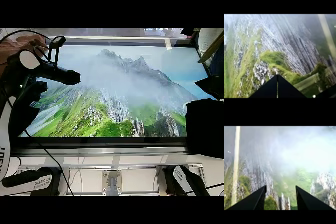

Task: Fold the clothes and pants, and hang the long-sleeved shirts on hangers.

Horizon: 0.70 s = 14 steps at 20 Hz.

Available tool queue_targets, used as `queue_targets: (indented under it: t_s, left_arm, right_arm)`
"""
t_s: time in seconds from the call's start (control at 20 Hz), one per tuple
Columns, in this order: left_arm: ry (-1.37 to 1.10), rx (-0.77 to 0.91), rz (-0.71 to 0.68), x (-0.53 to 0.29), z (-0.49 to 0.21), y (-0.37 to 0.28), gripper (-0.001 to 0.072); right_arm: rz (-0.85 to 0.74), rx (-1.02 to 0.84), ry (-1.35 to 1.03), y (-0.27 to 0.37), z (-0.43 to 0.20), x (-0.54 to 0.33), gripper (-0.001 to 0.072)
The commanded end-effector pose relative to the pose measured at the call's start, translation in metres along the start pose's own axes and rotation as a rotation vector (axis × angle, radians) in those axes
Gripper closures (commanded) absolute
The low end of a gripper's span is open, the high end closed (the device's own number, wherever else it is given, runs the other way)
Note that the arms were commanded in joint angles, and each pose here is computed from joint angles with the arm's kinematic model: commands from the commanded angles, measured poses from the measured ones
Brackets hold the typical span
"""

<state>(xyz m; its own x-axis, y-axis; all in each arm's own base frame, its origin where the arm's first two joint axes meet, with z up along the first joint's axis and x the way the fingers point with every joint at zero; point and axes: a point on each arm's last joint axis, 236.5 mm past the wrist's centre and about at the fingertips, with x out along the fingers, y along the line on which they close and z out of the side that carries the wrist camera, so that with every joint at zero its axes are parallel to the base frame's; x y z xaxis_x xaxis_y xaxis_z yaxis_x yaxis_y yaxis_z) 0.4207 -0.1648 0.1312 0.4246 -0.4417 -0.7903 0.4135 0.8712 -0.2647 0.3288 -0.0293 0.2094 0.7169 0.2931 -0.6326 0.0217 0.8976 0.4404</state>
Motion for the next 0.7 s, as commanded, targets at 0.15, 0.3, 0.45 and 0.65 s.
queue_targets:
  t_s: [0.15, 0.3, 0.45, 0.65]
  left_arm:
    - [-0.001, -0.001, 0.001, 0.0, 0.0, 0.001, 0.0692]
    - [-0.001, -0.001, 0.001, 0.0, 0.0, 0.001, 0.0692]
    - [-0.001, -0.001, 0.001, 0.0, 0.0, 0.001, 0.0692]
    - [-0.009, -0.002, -0.003, 0.001, 0.002, 0.0, 0.0687]
  right_arm:
    - [0.004, -0.002, 0.014, 0.001, -0.003, 0.0, 0.0309]
    - [0.007, -0.002, 0.032, 0.002, -0.008, 0.0, 0.0309]
    - [0.008, -0.001, 0.037, 0.002, -0.009, 0.0, 0.0309]
    - [0.014, -0.001, 0.058, 0.004, -0.014, 0.0, 0.0309]
